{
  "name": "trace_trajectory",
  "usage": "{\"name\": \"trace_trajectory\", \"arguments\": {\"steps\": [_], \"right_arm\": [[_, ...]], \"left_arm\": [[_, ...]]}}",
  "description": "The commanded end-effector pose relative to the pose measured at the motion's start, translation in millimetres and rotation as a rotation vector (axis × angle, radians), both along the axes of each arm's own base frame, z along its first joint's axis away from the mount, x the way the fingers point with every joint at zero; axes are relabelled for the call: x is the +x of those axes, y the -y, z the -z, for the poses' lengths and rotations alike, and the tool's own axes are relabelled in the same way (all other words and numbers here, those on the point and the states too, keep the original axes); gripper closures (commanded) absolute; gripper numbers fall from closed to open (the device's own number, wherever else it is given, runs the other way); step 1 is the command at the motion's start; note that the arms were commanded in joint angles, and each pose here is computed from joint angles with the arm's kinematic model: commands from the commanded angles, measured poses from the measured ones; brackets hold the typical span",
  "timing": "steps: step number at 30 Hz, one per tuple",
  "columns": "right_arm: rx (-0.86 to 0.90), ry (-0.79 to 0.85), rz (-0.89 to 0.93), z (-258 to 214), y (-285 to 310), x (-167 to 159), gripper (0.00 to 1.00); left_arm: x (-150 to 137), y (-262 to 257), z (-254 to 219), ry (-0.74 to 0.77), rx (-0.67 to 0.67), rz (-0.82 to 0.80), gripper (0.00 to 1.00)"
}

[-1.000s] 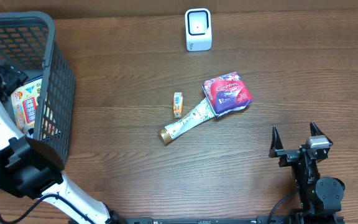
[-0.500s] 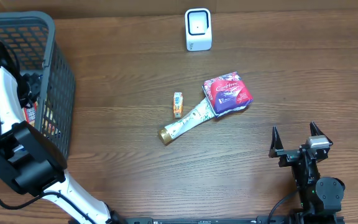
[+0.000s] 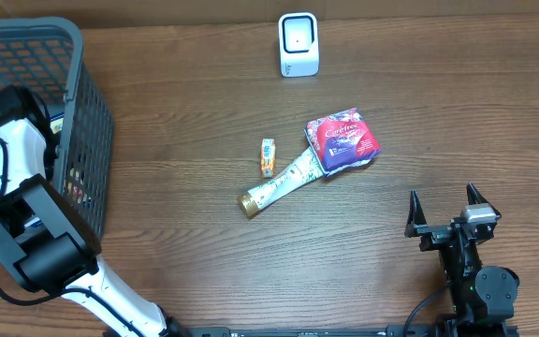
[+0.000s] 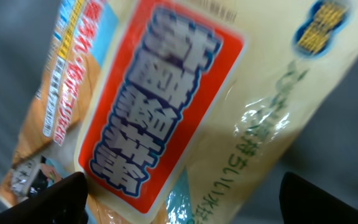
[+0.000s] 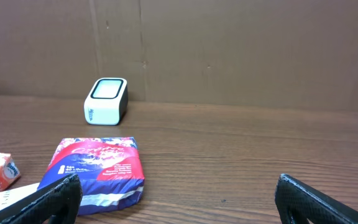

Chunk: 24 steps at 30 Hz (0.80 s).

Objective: Scan the item barcode
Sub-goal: 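Grasp the yellow snack bag in the basket with the left gripper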

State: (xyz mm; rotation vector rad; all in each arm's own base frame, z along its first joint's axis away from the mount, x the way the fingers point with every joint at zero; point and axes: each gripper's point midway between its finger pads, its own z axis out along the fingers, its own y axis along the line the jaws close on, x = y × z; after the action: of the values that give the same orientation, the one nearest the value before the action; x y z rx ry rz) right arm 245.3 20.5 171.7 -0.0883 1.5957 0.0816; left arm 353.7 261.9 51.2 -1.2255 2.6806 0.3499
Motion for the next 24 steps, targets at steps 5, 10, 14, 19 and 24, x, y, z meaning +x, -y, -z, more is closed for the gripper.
{"name": "trace_trajectory", "arguments": {"steps": [5,10,14,19,24], "right_arm": [[-0.001,0.005,0.001,1.4,-0.2,0.2,0.0],[-0.001,0.005,0.002,1.4,-0.2,0.2,0.0],[-0.001,0.005,0.001,1.4,-0.2,0.2,0.0],[-0.001,0.005,0.002,1.4,-0.2,0.2,0.0],[-0.001,0.005,0.002,1.4,-0.2,0.2,0.0]], "left_arm": [[-1.2,1.0,7.7,-0.021,0.021,0.05,0.46],[0.4,0.1,5.2,-0.016,0.024,0.051,0.94],[7.8,-3.5,-16.3,0.011,0.035,0.051,0.96],[31.4,0.5,-81.8,0.137,0.003,0.048,0.96],[40.5,9.7,-194.3,0.363,0.057,0.061,0.96]]}}
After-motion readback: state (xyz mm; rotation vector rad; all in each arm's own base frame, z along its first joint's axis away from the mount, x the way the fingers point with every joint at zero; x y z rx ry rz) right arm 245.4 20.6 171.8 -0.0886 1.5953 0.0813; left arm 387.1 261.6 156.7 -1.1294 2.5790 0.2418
